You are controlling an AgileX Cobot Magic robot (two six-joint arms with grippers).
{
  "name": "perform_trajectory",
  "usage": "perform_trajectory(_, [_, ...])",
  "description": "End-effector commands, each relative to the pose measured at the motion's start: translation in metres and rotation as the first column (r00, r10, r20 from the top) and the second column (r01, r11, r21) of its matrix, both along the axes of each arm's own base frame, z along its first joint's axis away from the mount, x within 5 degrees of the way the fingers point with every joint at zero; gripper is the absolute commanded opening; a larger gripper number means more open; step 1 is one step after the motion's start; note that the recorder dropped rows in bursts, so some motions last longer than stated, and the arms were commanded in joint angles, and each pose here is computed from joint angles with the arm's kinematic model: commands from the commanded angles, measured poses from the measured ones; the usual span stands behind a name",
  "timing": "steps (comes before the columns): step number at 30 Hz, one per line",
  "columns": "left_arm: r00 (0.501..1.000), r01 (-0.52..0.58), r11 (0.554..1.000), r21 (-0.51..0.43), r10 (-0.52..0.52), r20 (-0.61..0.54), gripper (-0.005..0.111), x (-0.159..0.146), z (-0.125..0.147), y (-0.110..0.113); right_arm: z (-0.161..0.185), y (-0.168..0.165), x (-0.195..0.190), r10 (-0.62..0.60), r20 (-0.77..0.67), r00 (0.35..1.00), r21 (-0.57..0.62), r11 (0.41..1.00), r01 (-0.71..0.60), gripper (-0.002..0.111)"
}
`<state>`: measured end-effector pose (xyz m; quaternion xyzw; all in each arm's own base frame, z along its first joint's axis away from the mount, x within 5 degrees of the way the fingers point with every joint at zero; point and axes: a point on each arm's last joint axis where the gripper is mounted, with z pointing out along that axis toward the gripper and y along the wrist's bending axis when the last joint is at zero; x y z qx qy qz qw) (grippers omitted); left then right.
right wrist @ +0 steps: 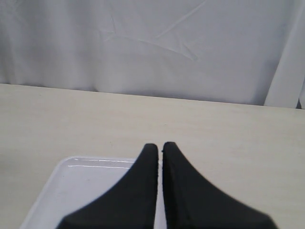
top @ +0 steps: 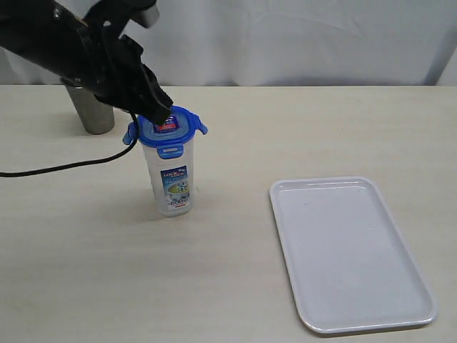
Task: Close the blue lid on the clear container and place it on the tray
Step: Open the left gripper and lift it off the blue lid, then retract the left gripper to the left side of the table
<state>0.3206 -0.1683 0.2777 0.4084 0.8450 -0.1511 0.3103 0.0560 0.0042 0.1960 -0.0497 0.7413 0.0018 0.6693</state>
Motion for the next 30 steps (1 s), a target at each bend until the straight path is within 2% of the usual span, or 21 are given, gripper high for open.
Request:
perform_trajectory(1, [0.999, 0.027, 0.997, 0.070, -0.026, -0.025, 0.000, 0.008, -0.018, 0.000, 0.000, 0.000, 0.000, 0.000, 0.008, 1.000, -0.007, 1.000, 0.000, 0.004])
perform_trajectory(7, [1.000, 0.014, 0.997, 0.077, -0.015, 0.010, 0.000, 0.009, -0.015, 0.002, 0.000, 0.000, 0.000, 0.000, 0.008, 1.000, -0.007, 1.000, 0.000, 0.004])
perform_trajectory(9, [0.987, -0.118, 0.992, 0.039, 0.113, 0.114, 0.000, 0.014, 0.007, 0.016, 0.000, 0.000, 0.000, 0.000, 0.008, 1.000, -0.007, 1.000, 0.000, 0.004])
perform_trajectory(10, [0.979, -0.146, 0.989, 0.025, 0.141, 0.145, 0.000, 0.015, 0.015, 0.024, 0.000, 0.000, 0.000, 0.000, 0.008, 1.000, -0.007, 1.000, 0.000, 0.004])
perform_trajectory(14, [0.957, -0.251, 0.968, 0.002, 0.248, 0.152, 0.000, 0.024, 0.018, 0.058, 0.000, 0.000, 0.000, 0.000, 0.008, 1.000, -0.007, 1.000, 0.000, 0.004])
perform_trajectory(16, [0.930, -0.339, 0.939, -0.048, 0.343, 0.133, 0.000, 0.028, 0.008, 0.078, 0.000, 0.000, 0.000, 0.000, 0.008, 1.000, -0.007, 1.000, 0.000, 0.004])
perform_trajectory(19, [0.856, -0.475, 0.864, -0.168, 0.498, 0.137, 0.000, 0.030, -0.009, 0.102, 0.000, 0.000, 0.000, 0.000, 0.008, 1.000, -0.007, 1.000, 0.000, 0.004])
perform_trajectory(22, [0.795, -0.537, 0.810, -0.235, 0.580, 0.181, 0.000, 0.022, -0.018, 0.112, 0.000, 0.000, 0.000, 0.000, 0.008, 1.000, -0.007, 1.000, 0.000, 0.004])
perform_trajectory(25, [0.798, -0.516, 0.821, -0.246, 0.565, 0.212, 0.000, 0.014, -0.023, 0.113, 0.000, 0.000, 0.000, 0.000, 0.008, 1.000, -0.007, 1.000, 0.000, 0.004])
perform_trajectory(27, [0.840, -0.415, 0.860, -0.296, 0.487, 0.238, 0.000, 0.011, -0.022, 0.106, 0.000, 0.000, 0.000, 0.000, 0.008, 1.000, -0.007, 1.000, 0.000, 0.004])
perform_trajectory(28, [0.881, -0.296, 0.912, -0.286, 0.376, 0.289, 0.000, 0.007, -0.024, 0.103, 0.000, 0.000, 0.000, 0.000, 0.008, 1.000, -0.007, 1.000, 0.000, 0.004])
perform_trajectory(29, [0.916, -0.121, 0.935, -0.334, 0.235, 0.326, 0.000, 0.000, -0.022, 0.099, 0.000, 0.000, 0.000, 0.000, 0.008, 1.000, -0.007, 1.000, 0.000, 0.004])
perform_trajectory(30, [0.926, -0.039, 0.925, -0.378, 0.176, 0.334, 0.000, -0.005, -0.022, 0.098, 0.000, 0.000, 0.000, 0.000, 0.008, 1.000, -0.007, 1.000, 0.000, 0.004])
